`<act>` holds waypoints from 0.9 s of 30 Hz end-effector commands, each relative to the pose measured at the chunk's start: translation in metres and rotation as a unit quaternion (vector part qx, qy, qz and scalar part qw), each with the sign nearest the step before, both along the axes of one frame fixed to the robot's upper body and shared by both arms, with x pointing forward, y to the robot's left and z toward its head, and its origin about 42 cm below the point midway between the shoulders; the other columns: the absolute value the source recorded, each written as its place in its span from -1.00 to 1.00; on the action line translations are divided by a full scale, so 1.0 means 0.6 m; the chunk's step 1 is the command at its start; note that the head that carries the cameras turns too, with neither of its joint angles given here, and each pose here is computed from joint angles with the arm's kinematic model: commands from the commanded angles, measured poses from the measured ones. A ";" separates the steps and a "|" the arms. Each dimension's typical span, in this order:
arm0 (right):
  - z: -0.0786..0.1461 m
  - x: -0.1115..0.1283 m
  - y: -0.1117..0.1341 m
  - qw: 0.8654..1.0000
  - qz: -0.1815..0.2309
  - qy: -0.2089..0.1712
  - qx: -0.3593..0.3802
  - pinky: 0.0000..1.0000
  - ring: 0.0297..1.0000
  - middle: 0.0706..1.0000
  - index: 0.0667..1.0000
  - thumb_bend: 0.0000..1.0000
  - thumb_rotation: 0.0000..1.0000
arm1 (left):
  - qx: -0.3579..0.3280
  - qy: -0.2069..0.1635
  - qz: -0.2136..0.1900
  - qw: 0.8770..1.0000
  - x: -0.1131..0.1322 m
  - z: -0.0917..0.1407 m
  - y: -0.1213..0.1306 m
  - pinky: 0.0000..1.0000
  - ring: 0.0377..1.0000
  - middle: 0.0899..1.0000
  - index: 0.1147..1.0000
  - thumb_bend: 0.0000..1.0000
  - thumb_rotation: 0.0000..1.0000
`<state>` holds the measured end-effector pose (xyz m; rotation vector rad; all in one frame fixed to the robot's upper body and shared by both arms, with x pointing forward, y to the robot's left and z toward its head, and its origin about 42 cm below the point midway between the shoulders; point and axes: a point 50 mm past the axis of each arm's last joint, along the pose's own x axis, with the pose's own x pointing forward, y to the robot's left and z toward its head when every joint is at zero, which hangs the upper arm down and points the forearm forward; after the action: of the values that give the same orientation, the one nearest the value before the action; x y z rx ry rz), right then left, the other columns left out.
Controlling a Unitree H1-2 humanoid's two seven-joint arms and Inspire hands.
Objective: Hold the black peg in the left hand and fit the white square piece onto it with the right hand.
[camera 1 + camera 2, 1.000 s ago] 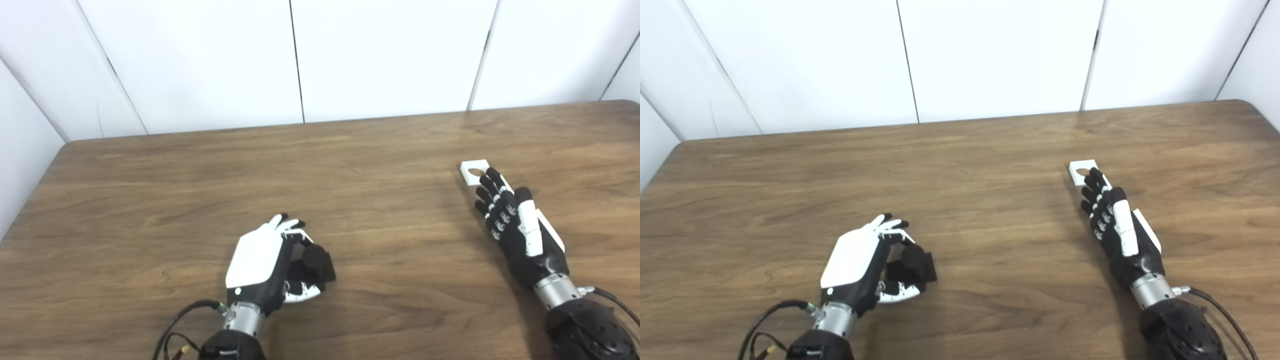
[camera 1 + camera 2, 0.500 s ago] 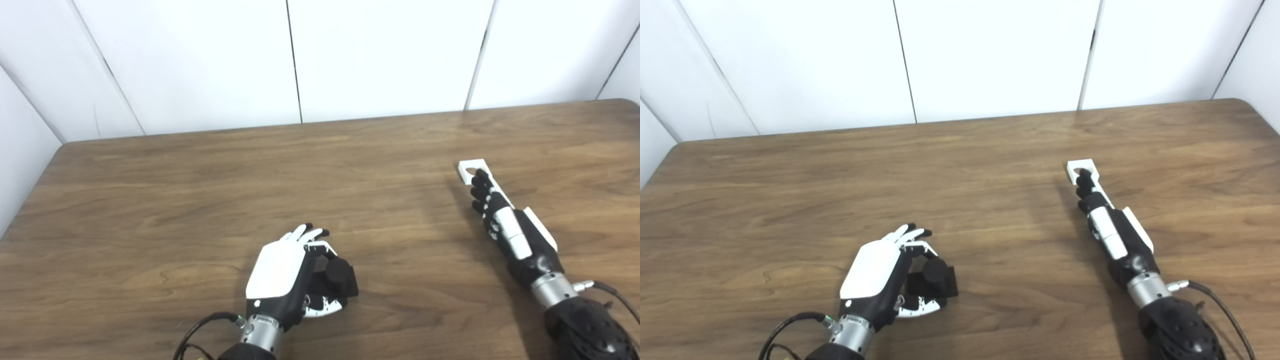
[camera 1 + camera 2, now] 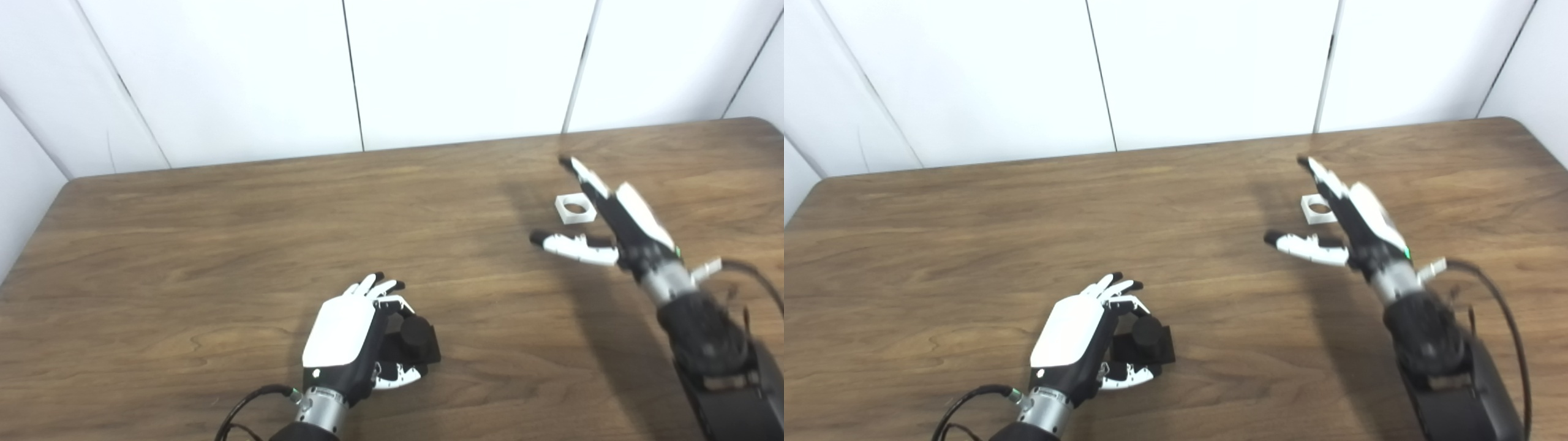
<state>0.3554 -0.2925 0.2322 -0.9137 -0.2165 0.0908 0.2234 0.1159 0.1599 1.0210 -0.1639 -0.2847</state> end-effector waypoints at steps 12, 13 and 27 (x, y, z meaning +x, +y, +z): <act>0.050 0.107 -0.067 0.991 -0.025 0.024 -0.133 1.00 1.00 0.96 0.56 0.77 -0.42 | 0.010 0.019 -0.003 1.000 -0.005 -0.022 0.000 0.85 0.87 0.70 -0.15 0.05 -0.85; 0.049 0.112 -0.070 0.990 -0.026 0.028 -0.139 1.00 1.00 0.96 0.57 0.78 -0.41 | 0.009 0.019 -0.003 1.000 -0.005 -0.023 0.000 0.85 0.87 0.70 -0.15 0.05 -0.85; 0.046 0.160 -0.092 0.974 -0.045 0.077 -0.208 1.00 1.00 0.98 0.63 0.83 -0.43 | 0.007 0.018 0.003 1.000 -0.008 -0.025 0.004 0.84 0.89 0.70 -0.15 0.04 -0.85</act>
<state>0.4385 -0.3478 0.2209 -1.2873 0.0900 0.1688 0.2238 0.1178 0.1561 1.0191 -0.1734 -0.2758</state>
